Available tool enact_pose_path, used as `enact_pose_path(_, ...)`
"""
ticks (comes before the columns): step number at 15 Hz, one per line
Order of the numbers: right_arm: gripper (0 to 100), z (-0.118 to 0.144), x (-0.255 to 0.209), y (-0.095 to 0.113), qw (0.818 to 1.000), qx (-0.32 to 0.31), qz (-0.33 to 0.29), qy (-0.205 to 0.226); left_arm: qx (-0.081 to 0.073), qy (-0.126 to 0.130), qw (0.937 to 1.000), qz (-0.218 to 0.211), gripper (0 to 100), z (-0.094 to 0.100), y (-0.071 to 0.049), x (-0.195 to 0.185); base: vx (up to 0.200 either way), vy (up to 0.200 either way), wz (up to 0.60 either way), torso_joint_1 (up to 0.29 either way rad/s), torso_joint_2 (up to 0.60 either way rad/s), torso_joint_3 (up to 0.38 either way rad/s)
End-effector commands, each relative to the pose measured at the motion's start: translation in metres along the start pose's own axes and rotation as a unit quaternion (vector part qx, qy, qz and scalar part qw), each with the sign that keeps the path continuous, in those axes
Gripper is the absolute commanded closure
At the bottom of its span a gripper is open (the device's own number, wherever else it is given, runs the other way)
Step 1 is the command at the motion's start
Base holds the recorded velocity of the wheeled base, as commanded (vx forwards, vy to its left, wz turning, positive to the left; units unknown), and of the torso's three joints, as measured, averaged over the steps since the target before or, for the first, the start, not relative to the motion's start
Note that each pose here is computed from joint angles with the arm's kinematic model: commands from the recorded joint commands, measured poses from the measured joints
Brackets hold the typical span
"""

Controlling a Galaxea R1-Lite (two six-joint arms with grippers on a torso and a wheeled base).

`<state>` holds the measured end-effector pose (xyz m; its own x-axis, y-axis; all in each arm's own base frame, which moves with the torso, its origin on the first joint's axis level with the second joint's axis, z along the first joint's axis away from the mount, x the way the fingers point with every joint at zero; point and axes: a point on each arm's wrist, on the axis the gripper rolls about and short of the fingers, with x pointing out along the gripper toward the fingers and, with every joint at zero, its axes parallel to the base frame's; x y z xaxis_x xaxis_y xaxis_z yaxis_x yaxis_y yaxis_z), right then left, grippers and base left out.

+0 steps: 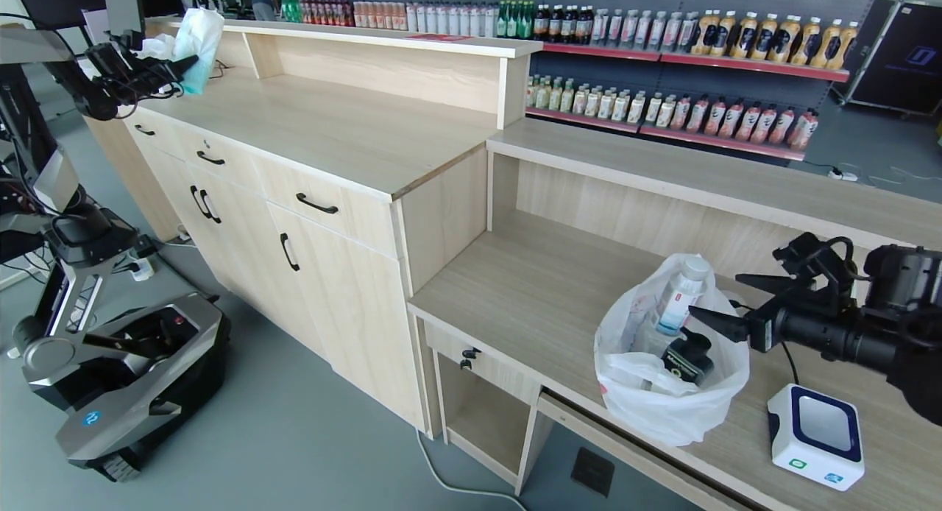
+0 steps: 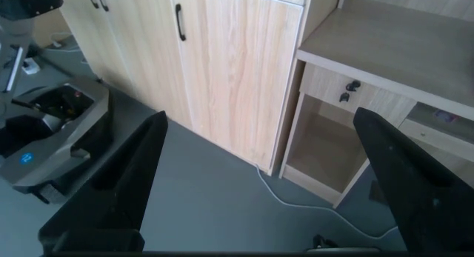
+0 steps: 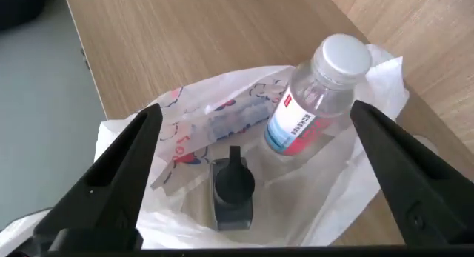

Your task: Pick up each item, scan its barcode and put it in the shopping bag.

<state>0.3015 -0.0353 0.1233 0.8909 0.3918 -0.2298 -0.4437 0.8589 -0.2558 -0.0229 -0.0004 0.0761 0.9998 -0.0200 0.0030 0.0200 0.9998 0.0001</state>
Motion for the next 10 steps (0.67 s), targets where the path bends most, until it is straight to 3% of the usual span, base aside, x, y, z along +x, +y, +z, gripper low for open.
enact_pose_path(1,0,0.051,-0.092,0.000,0.996,-0.022,-0.085,-0.032,0.000,0.000,1.0000,-0.001,0,0.000,0.000,0.000,0.000,0.000,0.00,0.000,0.00,0.000)
enact_pose_path(2,0,0.056,-0.111,0.001,0.993,-0.038,-0.112,-0.020,0.000,0.001,1.0000,0.000,0,0.000,0.000,0.000,0.000,0.000,0.00,0.000,0.00,0.000)
enact_pose_path(3,0,0.056,-0.126,-0.004,0.982,-0.084,-0.167,0.014,0.000,0.000,1.0000,0.000,0,0.000,0.000,0.000,0.000,0.000,-0.60,0.002,0.00,0.002)
enact_pose_path(4,0,0.059,-0.134,-0.005,0.978,-0.095,-0.187,0.017,0.000,0.001,1.0000,0.000,0,0.000,0.000,0.000,0.000,0.000,-0.60,-0.002,0.00,0.002)
enact_pose_path(6,0,0.070,-0.141,-0.003,0.976,-0.079,-0.203,-0.003,0.000,0.001,1.0000,-0.001,0,0.000,0.000,0.000,0.000,0.000,-0.60,0.000,0.00,0.000)
enact_pose_path(9,0,0.111,-0.168,0.001,0.958,-0.044,-0.279,-0.041,0.000,0.000,1.0000,0.000,0,0.000,0.000,0.000,0.000,0.000,-0.60,0.005,0.00,0.002)
enact_pose_path(10,0,0.111,-0.168,0.001,0.958,-0.044,-0.279,-0.041,0.000,0.000,1.0000,0.000,0,0.000,0.000,0.000,0.000,0.000,-0.60,0.002,0.00,0.002)
